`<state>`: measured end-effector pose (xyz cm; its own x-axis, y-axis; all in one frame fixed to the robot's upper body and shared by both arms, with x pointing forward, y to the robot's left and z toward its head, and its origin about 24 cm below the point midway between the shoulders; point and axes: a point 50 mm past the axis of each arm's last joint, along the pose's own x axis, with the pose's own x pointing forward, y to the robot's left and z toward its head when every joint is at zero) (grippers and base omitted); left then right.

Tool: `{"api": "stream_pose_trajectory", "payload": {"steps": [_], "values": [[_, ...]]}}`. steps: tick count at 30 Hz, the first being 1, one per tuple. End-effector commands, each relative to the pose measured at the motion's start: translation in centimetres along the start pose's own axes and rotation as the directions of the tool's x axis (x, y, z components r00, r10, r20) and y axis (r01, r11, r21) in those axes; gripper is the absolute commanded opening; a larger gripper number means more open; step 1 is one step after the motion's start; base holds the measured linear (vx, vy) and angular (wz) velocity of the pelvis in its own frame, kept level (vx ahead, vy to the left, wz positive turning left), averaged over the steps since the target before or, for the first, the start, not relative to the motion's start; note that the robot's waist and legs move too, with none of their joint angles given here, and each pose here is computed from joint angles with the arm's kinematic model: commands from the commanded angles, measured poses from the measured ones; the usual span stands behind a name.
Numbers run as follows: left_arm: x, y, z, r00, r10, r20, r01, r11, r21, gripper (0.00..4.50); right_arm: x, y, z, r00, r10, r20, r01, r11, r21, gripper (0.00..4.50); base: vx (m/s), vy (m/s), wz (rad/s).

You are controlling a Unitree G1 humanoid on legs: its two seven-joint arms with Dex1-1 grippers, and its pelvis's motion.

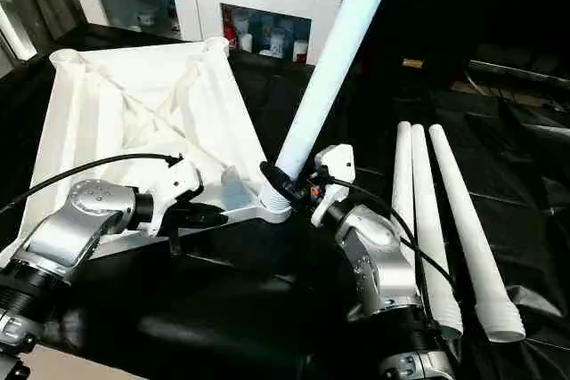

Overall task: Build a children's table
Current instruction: Insert table leg to table base

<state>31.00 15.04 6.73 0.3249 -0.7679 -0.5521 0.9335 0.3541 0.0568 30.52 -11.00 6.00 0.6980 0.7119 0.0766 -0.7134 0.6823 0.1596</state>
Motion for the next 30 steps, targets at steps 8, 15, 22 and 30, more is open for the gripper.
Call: {"api": "stream_pose_trajectory", "payload": {"steps": [8, 15, 22, 30], "values": [[-0.2, 0.2, 1.3, 0.999, 0.018, 0.038, -0.02, 0.999, 0.05, 0.0, -0.1, 1.2, -3.3, 0.97, 0.125, -0.21, -0.12, 0.992, 0.035, 1.89, 0.0, 0.0, 0.0], [-0.2, -0.3, 1.0, 0.999, 0.002, 0.042, -0.004, 0.999, 0.044, 0.0, -0.1, 1.3, -3.6, 0.943, 0.186, -0.275, -0.189, 0.982, 0.019, 1.89, 0.0, 0.0, 0.0], [-0.2, -1.1, 1.0, 0.996, -0.045, 0.078, 0.04, 0.997, 0.059, 0.0, -0.5, 1.3, -3.9, 0.928, 0.22, -0.302, -0.221, 0.975, 0.031, 1.89, 0.0, 0.0, 0.0], [-0.9, -1.9, 1.0, 0.981, -0.183, 0.058, 0.175, 0.977, 0.118, 0.0, -1.4, 1.7, -4.7, 0.872, 0.341, -0.352, -0.341, 0.938, 0.065, 1.89, 0.0, 0.0, 0.0]]}}
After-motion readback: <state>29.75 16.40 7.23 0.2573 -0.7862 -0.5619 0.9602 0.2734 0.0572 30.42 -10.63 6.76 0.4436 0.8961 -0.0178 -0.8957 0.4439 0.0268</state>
